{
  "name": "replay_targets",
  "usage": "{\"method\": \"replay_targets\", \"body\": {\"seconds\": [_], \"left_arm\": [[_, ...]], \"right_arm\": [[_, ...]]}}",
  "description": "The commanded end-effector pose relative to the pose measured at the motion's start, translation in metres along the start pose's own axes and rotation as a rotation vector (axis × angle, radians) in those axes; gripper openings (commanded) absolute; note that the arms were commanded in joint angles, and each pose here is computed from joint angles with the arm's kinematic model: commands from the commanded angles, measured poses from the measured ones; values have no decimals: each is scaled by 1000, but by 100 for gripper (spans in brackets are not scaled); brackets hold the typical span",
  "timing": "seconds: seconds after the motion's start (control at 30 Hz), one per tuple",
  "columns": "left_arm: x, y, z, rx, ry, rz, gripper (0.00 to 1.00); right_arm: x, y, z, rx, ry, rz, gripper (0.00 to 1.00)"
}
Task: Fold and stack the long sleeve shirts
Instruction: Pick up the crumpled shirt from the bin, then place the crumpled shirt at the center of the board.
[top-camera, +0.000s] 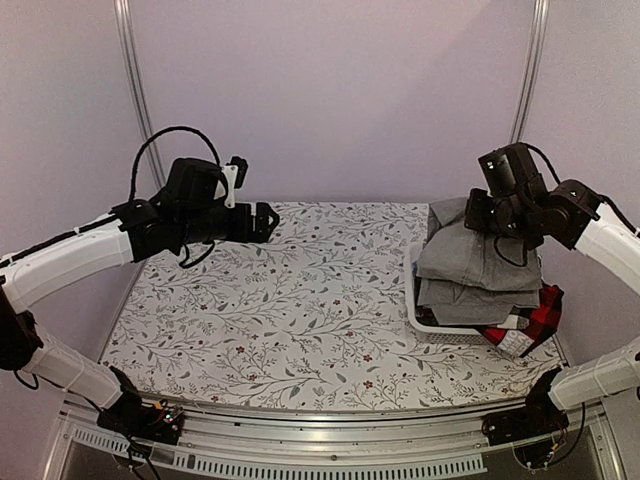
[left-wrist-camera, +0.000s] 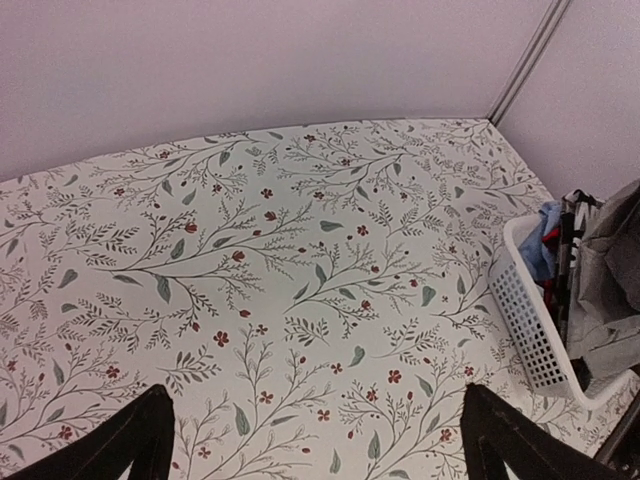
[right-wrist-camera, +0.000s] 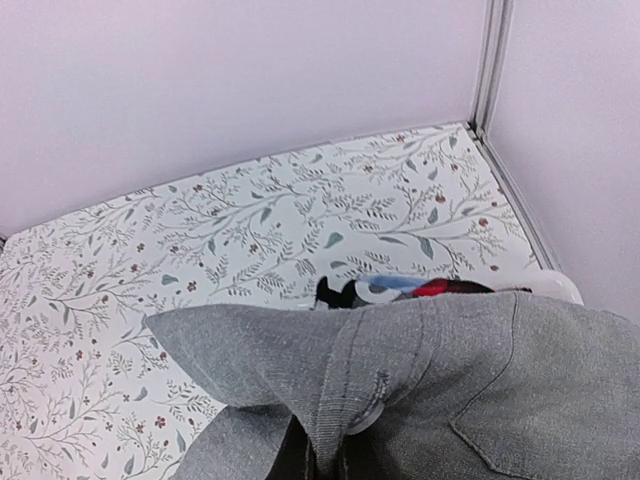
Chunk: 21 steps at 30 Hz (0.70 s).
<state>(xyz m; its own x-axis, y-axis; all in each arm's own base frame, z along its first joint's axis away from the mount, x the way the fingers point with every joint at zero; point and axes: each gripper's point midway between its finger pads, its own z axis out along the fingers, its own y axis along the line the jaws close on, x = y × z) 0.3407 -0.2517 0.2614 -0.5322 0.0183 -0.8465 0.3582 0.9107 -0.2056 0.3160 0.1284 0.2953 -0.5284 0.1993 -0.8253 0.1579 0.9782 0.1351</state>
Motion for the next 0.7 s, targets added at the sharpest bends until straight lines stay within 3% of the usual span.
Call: {"method": "replay_targets", "body": {"seconds": [0.0,0.17,0.37,0.43,0.67], "left_arm": [[-22,-11,-16,27,-34,-1,100],[-34,-7,-28,17,-35,-14,100],[-46,13,-52,-38,-30,-43,100],[-49,20,-59,-56,-31,-53,100],[-44,31,-72,-80,-28,-69,100]], "right_arm": [[-63,43,-31,-120,-151,-55,0],[-109,121,-66,-291,-247,-143,0],[-127,235,-118,-590,-343,-238,0],[-121,266,-128,-694,-346,-262,0],[-31,329,-80,-880,-175,-336,0]]}}
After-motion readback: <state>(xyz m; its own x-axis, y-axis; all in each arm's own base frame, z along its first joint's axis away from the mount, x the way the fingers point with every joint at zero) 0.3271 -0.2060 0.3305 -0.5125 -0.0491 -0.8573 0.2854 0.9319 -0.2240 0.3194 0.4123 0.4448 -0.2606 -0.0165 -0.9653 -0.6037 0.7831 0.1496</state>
